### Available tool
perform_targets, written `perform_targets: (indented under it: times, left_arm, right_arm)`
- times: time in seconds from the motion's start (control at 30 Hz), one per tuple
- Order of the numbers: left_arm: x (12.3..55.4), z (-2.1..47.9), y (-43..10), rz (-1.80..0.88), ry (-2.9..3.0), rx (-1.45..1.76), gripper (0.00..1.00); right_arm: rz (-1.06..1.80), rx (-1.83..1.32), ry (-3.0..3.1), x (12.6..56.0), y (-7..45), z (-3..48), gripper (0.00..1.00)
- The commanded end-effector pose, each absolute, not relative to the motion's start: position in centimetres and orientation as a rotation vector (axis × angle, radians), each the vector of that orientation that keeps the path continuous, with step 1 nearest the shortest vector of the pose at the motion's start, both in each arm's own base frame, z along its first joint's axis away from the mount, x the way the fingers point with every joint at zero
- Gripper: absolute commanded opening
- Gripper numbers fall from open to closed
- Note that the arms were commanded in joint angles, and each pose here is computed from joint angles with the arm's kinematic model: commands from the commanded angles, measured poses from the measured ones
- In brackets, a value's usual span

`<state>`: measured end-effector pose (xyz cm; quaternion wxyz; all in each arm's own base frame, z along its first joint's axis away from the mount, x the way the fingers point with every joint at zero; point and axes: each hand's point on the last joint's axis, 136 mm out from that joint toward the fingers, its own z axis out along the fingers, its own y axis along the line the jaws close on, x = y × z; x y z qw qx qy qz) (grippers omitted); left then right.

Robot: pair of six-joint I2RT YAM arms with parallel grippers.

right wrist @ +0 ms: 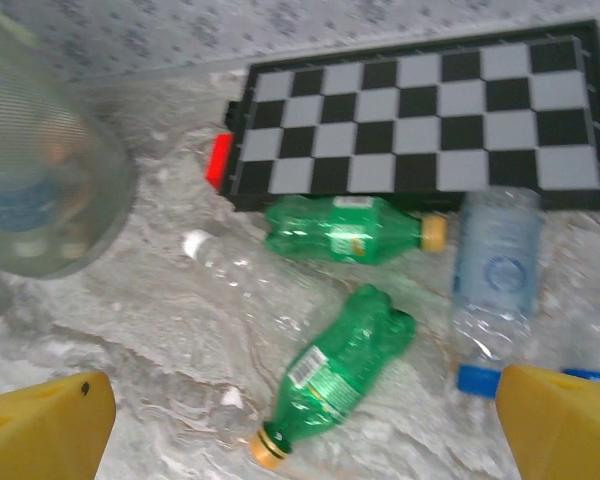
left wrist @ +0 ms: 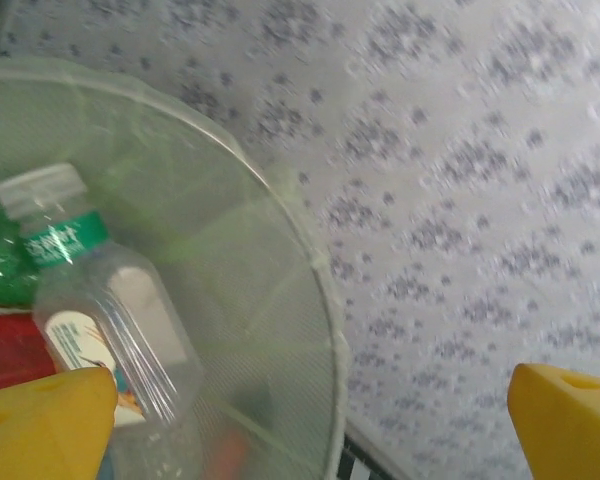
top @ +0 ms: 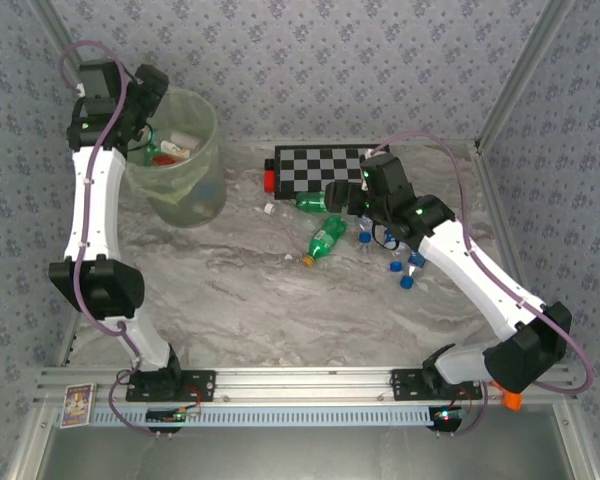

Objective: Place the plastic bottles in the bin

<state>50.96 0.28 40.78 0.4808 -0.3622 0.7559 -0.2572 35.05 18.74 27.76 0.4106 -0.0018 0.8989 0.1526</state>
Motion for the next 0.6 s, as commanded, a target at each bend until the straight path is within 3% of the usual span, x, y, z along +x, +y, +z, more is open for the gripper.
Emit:
perform_targets:
  times: [0.0, 0.37, 0.57]
  left_arm:
    - [49.1, 43.1, -1.9, -0.591, 1.883, -0.701, 1.00]
    - [47.3, 44.0, -7.9, -0.560, 1.951, -0.412, 1.00]
    - [44.8, 42.4, -11.9, -0.575, 2.043, -0.256, 1.00]
  right_arm:
    - [0.282, 0.162, 2.327, 34.2, 15.3, 26.7, 1.00]
    - [0.247, 0.435, 2.362, 32.3, 10.2, 24.0, 1.00]
    - [0.229, 0.497, 2.518, 30.2, 9.6, 19.1, 1.00]
